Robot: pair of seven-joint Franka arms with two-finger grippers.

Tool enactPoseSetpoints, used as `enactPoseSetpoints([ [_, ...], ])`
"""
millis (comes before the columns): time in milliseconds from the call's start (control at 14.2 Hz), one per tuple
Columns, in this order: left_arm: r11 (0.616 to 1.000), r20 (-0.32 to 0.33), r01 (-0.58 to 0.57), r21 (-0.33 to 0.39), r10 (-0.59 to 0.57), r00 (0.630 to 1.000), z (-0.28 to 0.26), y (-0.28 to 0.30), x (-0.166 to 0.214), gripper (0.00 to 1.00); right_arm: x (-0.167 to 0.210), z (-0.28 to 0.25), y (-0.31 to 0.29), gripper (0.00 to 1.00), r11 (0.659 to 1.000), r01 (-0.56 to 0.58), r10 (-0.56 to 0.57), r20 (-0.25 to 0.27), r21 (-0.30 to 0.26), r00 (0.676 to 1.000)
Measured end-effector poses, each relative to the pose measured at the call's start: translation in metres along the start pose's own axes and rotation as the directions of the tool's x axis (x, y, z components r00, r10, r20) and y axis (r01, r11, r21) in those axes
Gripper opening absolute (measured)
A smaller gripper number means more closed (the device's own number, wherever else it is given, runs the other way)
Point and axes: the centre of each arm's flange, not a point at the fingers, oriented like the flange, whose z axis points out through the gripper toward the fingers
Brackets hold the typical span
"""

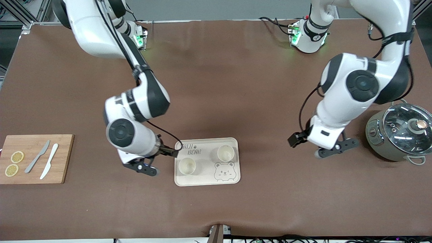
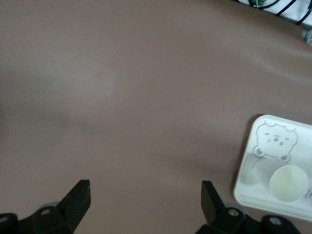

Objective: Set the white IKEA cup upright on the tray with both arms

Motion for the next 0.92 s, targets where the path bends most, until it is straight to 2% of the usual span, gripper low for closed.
enactPoseSetpoints([
  [353, 0.993, 0.003, -0.118, 0.015, 0.118, 0.993, -0.037, -0.076, 0.022, 1.0, -0.008, -0.128, 0.108, 1.0, 0.99, 0.138, -0.138, 0.062, -0.003, 0.989],
  [495, 0.987, 0.005, -0.161, 0.021, 0.161, 0.987, -0.05, -0.108, 0.03, 1.0, -0.013, -0.17, 0.154, 1.0, 0.983, 0.185, -0.184, 0.059, 0.002, 0.981],
  [707, 0.977, -0.012, -0.211, 0.023, 0.211, 0.977, -0.067, -0.14, 0.037, 1.0, -0.008, -0.202, 0.221, 1.0, 0.967, 0.248, -0.247, 0.027, -0.054, 0.969],
  [918, 0.975, -0.011, -0.222, 0.026, 0.222, 0.975, -0.084, -0.154, 0.035, 1.0, 0.002, -0.202, 0.28, 1.0, 0.959, 0.28, -0.278, 0.034, -0.051, 0.96],
])
